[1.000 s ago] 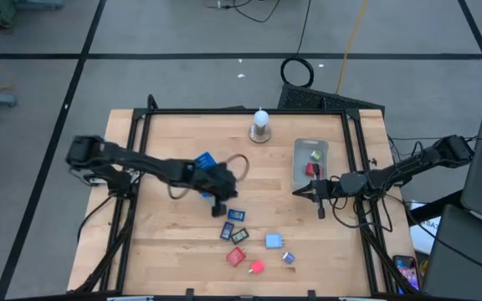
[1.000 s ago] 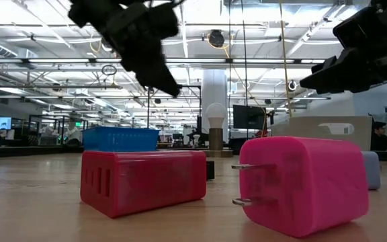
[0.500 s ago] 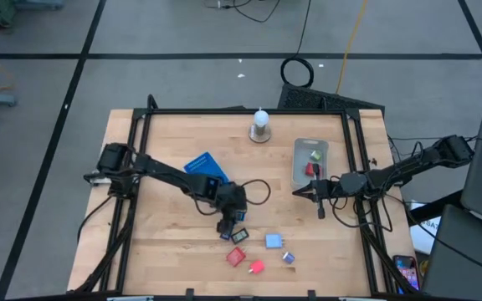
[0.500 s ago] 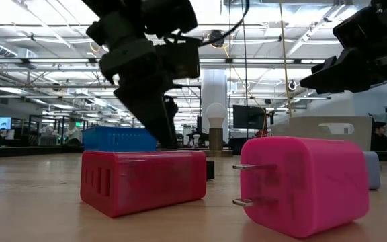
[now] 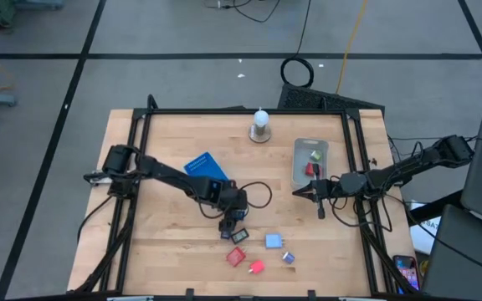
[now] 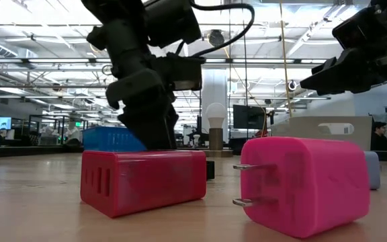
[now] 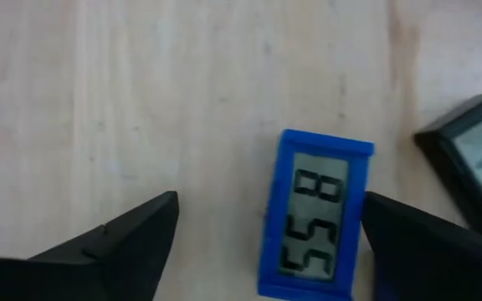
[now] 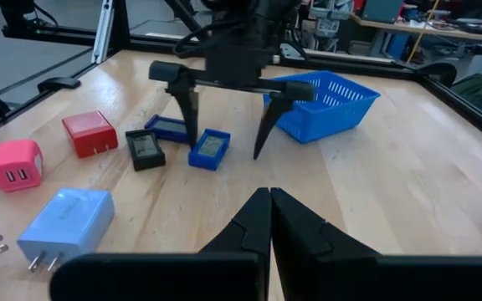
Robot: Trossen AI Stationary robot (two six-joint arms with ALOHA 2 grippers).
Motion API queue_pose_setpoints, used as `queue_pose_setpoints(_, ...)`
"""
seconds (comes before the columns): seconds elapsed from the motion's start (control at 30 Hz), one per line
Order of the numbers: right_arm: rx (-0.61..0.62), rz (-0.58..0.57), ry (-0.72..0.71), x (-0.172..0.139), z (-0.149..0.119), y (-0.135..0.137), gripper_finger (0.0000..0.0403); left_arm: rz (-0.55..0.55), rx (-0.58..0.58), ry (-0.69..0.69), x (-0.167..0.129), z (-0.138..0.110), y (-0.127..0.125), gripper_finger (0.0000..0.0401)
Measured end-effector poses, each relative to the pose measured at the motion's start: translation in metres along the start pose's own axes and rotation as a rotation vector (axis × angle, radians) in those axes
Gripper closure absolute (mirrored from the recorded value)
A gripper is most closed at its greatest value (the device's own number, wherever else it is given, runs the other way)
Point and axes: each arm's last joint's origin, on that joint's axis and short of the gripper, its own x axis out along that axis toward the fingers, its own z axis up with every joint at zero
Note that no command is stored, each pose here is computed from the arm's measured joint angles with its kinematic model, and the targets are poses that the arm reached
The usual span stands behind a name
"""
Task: Pick & Place Office items
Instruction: Put the top blue digital clock into the blue bin
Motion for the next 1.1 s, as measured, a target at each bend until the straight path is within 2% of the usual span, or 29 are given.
queue_pose_setpoints(0.17,-0.026,0.000,0.000,0.000,0.000,0.000,0.0403,-0.056,0.007,0.049,0.006,-0.003,0.007,0.0079)
queue_pose_setpoints(0.37,-0.030,0.000,0.001,0.000,0.000,0.000,0.0403,-0.070,-0.015,0.071,0.014,-0.006,0.010,0.0134)
queue_pose_setpoints(0.6,-0.020,0.000,0.000,0.000,0.000,0.000,0.0403,-0.084,-0.032,0.034,0.005,-0.002,0.009,0.0265)
queue_pose_setpoints(0.93,-0.020,0.000,0.001,0.000,0.000,0.000,0.0403,-0.154,0.033,-0.041,0.002,0.006,0.007,0.0269)
queue_pose_setpoints(1.1,-0.020,0.000,0.001,0.000,0.000,0.000,0.0403,-0.195,0.066,-0.104,-0.010,0.019,0.003,0.0269)
